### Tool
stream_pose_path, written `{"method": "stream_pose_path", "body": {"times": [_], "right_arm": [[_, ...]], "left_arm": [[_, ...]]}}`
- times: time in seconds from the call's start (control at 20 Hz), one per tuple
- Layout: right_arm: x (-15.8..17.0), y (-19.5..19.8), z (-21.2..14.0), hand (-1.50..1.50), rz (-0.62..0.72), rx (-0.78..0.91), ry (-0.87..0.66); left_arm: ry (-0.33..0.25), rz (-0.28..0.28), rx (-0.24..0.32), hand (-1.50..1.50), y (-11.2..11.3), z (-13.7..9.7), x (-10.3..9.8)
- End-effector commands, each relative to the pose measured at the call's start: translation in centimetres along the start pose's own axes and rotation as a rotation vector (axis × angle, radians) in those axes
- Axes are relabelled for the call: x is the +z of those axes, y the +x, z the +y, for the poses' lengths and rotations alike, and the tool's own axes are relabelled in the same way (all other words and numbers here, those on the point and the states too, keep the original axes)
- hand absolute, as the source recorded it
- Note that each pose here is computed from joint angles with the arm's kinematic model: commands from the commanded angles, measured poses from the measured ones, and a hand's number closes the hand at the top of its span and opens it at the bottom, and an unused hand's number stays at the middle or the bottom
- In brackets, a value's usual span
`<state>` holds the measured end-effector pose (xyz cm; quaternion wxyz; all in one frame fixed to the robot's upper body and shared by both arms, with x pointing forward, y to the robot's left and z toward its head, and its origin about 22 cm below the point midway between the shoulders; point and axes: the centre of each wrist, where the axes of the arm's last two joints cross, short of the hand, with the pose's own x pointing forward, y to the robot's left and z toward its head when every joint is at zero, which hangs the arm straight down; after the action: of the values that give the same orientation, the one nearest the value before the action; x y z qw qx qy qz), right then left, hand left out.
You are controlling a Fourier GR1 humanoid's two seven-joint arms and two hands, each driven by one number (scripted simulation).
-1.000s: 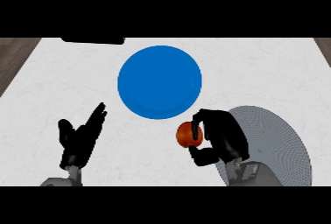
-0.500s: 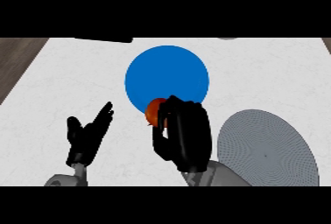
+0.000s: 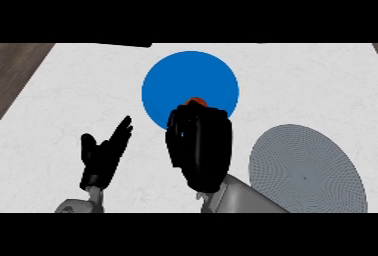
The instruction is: Pick the tomato from the placemat and place it in the plate
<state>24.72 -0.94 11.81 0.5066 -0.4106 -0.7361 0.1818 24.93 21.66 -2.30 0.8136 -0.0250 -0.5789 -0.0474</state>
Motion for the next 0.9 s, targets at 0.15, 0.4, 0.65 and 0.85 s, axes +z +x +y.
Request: {"method": "stream_pose_path", "body": {"times": [0.15,0.4,0.65,0.85], "right_arm": [[-1.6,-0.6,2.6,1.5,0.149,-0.068,-0.181],[-4.3,-2.9,3.8,1.5,0.213,-0.027,-0.291],[-7.1,-4.4,5.0,1.5,0.214,-0.015,-0.345],[-9.2,-4.9,5.6,1.5,0.227,-0.022,-0.361]], "left_arm": [[0.011,0.025,0.01,0.0,0.2,0.4,-0.2],[0.018,0.02,0.014,0.0,0.2,-0.1,0.0],[0.019,0.025,0.018,0.0,0.7,1.0,-0.3],[0.03,0.028,0.011,0.0,-0.1,0.4,-0.7]]}}
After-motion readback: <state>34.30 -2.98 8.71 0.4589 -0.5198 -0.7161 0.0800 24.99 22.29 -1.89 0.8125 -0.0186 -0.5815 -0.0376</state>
